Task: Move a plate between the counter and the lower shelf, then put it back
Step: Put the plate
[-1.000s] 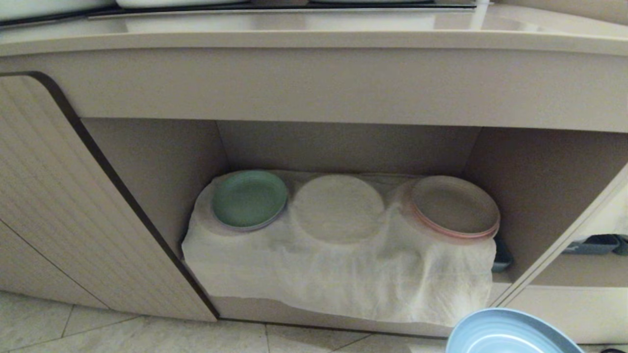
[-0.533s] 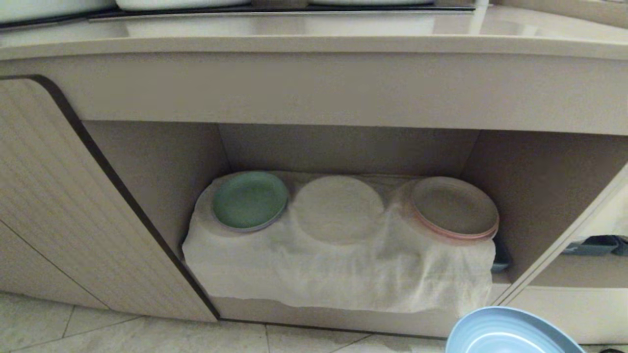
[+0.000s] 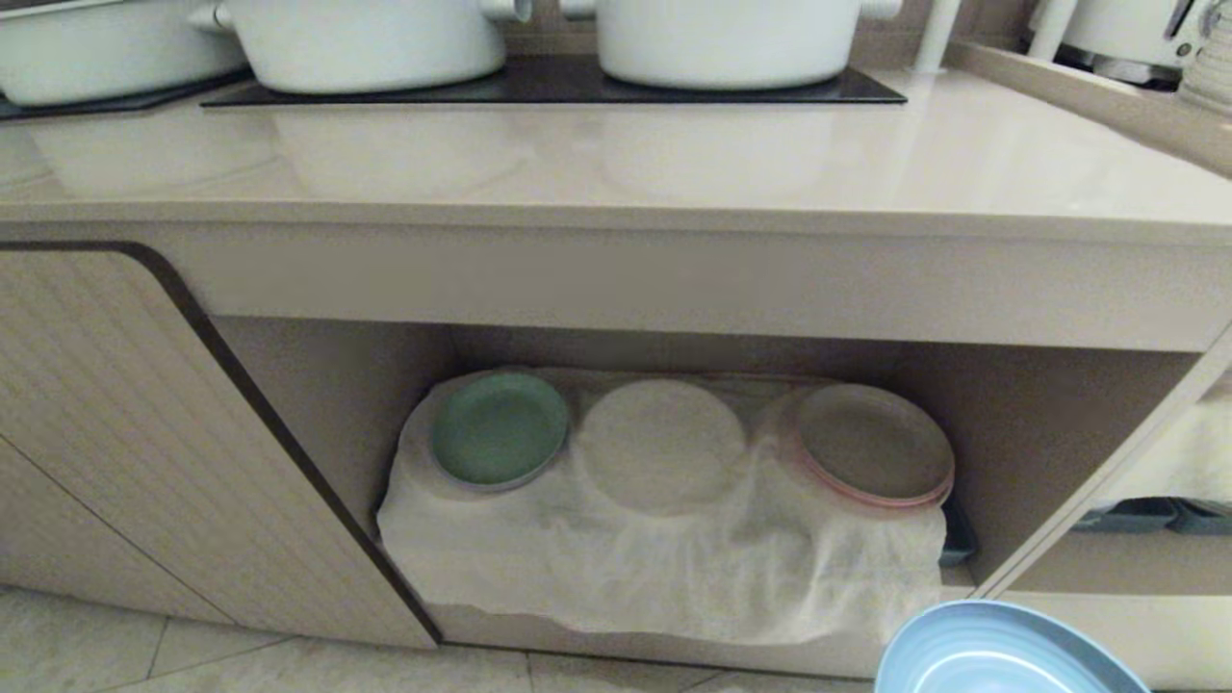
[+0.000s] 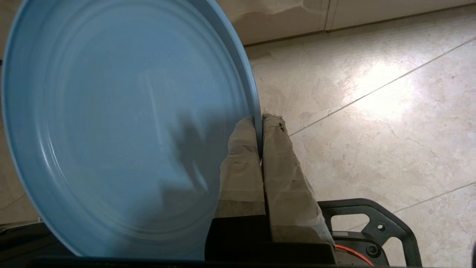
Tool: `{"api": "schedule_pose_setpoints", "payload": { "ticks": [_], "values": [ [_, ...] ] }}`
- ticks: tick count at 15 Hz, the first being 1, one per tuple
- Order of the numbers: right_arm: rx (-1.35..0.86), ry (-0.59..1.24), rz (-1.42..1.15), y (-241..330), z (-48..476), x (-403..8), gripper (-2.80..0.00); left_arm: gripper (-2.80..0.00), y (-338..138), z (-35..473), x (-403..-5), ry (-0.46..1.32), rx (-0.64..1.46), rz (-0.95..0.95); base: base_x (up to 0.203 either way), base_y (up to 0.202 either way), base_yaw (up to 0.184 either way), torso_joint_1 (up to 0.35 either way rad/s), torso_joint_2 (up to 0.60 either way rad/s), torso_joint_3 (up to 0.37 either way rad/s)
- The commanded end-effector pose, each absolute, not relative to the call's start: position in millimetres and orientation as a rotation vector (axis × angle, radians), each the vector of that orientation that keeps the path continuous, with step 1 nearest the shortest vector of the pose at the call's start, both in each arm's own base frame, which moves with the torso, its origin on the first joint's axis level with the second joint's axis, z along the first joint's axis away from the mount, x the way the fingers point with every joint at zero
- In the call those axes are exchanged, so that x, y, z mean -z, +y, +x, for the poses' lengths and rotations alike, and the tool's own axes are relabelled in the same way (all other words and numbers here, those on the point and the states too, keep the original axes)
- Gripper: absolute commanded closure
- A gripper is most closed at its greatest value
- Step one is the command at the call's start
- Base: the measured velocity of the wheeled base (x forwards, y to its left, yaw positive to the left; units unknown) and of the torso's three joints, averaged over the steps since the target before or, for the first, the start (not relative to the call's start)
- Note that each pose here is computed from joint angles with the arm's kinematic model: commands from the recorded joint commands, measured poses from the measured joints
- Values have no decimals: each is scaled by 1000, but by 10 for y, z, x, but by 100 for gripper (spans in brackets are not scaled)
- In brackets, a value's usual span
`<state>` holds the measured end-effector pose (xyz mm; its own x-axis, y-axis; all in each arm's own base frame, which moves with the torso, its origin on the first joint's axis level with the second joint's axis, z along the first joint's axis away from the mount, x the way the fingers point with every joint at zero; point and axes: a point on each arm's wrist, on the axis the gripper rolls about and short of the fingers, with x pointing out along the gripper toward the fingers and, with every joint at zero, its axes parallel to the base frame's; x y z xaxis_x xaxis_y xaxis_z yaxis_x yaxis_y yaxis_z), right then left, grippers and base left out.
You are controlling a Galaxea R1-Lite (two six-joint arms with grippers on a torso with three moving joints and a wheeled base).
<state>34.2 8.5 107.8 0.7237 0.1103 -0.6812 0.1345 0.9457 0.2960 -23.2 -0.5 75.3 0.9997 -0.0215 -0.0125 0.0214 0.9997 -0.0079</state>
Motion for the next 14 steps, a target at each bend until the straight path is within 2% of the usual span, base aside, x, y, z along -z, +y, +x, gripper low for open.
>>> {"api": "schedule_pose_setpoints", "payload": {
  "ticks": [1, 14],
  "values": [
    [16, 767, 341, 86, 345, -1081, 0, 0, -5, -233, -753, 12, 21, -8, 0, 0, 0, 180, -480, -299],
    [-50, 775, 365, 118, 393, -1265, 0, 0, -5, -233, -753, 12, 21, -8, 0, 0, 0, 207, -491, -285]
  ]
}}
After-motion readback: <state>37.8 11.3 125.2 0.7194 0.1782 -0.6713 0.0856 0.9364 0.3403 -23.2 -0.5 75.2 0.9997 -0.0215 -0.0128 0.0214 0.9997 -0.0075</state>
